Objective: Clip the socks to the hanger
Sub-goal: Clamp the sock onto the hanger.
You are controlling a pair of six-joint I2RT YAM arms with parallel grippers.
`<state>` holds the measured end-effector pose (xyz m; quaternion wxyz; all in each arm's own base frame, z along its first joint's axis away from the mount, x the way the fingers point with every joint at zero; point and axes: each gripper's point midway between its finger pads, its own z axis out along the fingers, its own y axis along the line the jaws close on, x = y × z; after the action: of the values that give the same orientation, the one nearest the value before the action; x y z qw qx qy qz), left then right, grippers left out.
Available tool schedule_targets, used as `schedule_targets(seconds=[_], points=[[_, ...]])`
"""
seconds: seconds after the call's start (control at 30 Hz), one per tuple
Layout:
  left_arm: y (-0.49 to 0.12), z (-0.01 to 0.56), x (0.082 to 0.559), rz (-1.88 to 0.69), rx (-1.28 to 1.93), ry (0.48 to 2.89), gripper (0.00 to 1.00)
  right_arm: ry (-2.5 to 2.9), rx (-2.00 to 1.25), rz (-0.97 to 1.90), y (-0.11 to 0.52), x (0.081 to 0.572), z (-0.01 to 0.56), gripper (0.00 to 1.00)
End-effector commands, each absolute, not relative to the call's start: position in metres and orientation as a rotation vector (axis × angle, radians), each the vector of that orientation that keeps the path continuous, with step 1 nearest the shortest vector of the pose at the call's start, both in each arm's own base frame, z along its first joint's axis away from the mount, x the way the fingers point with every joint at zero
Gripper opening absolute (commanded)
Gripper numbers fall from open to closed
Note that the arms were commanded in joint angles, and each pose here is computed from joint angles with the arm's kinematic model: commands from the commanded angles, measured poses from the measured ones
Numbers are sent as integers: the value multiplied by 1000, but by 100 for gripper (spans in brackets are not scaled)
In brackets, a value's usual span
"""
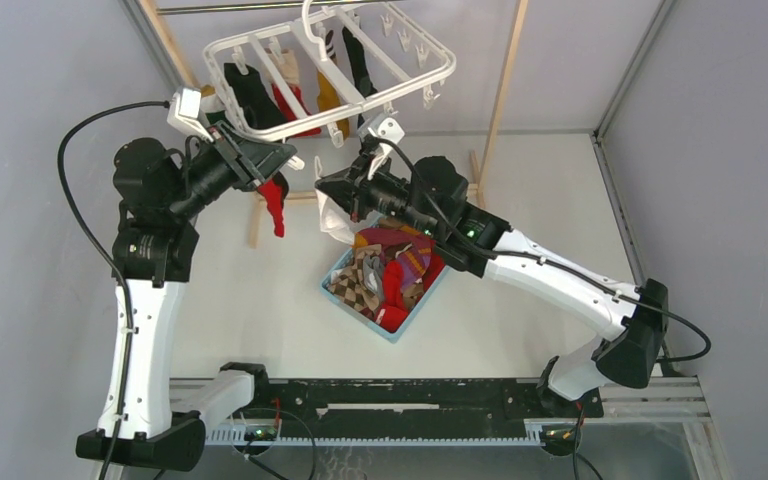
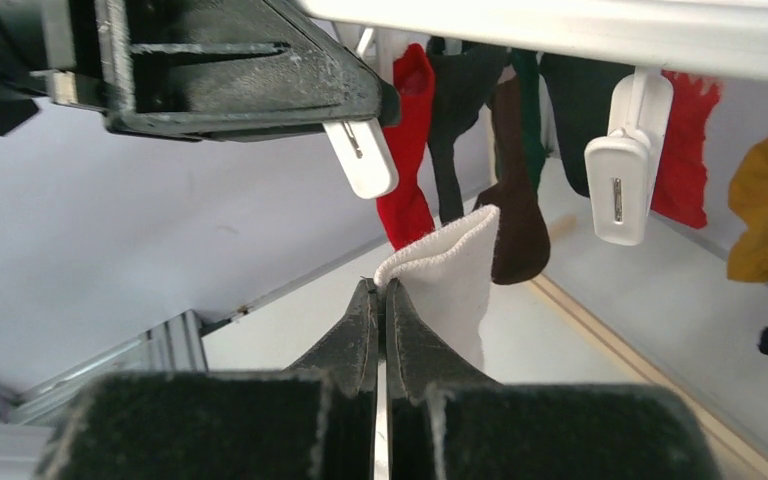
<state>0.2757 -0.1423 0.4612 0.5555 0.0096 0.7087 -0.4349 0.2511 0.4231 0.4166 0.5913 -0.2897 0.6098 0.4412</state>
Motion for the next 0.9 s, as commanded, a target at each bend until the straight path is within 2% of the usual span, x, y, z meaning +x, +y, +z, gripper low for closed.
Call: schedule_targets(seconds=[0.0, 0.33, 0.87], points=[[-146, 453, 269, -1023, 43, 1706, 0, 1380, -657, 915, 421, 262, 435, 0], [-141, 454, 274, -979, 26, 1712, 0, 1348, -719, 890, 438, 260, 448, 0], [-137, 458, 275, -950, 20, 1709, 0, 1399, -803, 832, 448, 256, 430, 0]])
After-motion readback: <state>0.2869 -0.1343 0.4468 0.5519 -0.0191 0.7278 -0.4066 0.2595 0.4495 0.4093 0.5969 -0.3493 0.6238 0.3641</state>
